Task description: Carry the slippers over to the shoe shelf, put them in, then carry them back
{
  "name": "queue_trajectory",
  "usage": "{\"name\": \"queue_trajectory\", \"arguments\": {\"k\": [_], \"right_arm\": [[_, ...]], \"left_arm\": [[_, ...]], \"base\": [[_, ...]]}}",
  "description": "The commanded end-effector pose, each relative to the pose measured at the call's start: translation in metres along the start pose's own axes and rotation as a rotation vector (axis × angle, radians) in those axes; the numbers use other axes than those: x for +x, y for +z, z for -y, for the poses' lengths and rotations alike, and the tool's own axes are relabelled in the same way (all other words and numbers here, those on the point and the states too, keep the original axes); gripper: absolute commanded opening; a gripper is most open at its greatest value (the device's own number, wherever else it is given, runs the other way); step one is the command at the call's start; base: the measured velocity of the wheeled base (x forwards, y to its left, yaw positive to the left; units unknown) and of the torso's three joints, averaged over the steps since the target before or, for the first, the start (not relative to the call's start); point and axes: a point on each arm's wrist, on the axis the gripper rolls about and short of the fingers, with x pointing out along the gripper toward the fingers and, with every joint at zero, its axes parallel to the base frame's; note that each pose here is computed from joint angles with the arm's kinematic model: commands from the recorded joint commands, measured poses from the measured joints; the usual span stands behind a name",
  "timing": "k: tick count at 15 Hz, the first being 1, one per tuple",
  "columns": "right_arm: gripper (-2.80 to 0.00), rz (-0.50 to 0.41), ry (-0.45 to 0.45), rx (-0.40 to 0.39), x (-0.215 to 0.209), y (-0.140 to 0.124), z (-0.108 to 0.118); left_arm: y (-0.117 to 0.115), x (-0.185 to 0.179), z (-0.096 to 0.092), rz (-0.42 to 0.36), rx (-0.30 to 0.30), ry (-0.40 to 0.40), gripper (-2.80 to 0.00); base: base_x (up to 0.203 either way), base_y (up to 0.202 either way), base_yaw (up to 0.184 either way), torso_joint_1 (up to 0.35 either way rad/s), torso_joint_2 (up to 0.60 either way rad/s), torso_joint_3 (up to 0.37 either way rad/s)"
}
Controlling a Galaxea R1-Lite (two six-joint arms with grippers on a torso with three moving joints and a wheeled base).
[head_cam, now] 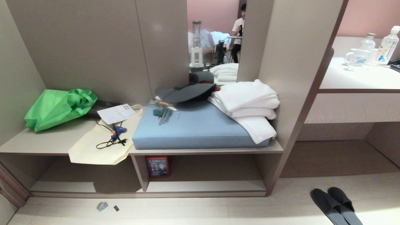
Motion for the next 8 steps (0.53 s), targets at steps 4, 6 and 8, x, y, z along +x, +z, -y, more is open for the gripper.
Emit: {"name": "queue_trajectory", "arguments": {"k": [4,6,8], "right_arm": [[-2.80,0.002,0.000,-0.001,0.0000,0.0002,-0.0001],[-2.80,0.002,0.000,0.000,0.0000,0.0002,-0.0001],[-2.80,0.002,0.000,0.000,0.0000,0.0002,-0.0001]], "left_arm": [[0.0001,0.0001,0.0000,0.000,-0.004,0.000,-2.80],[0.0001,0.0001,0.0000,0.000,-0.004,0.000,-2.80],[0.0001,0.0001,0.0000,0.000,-0.004,0.000,-2.80]], "base": [[0.000,0.000,0.000,0.000,0.00,0.000],[-0.157,0.000,0.001,0.008,0.00,0.001],[-0.198,0.000,0.002,0.000,0.00,0.003]]}}
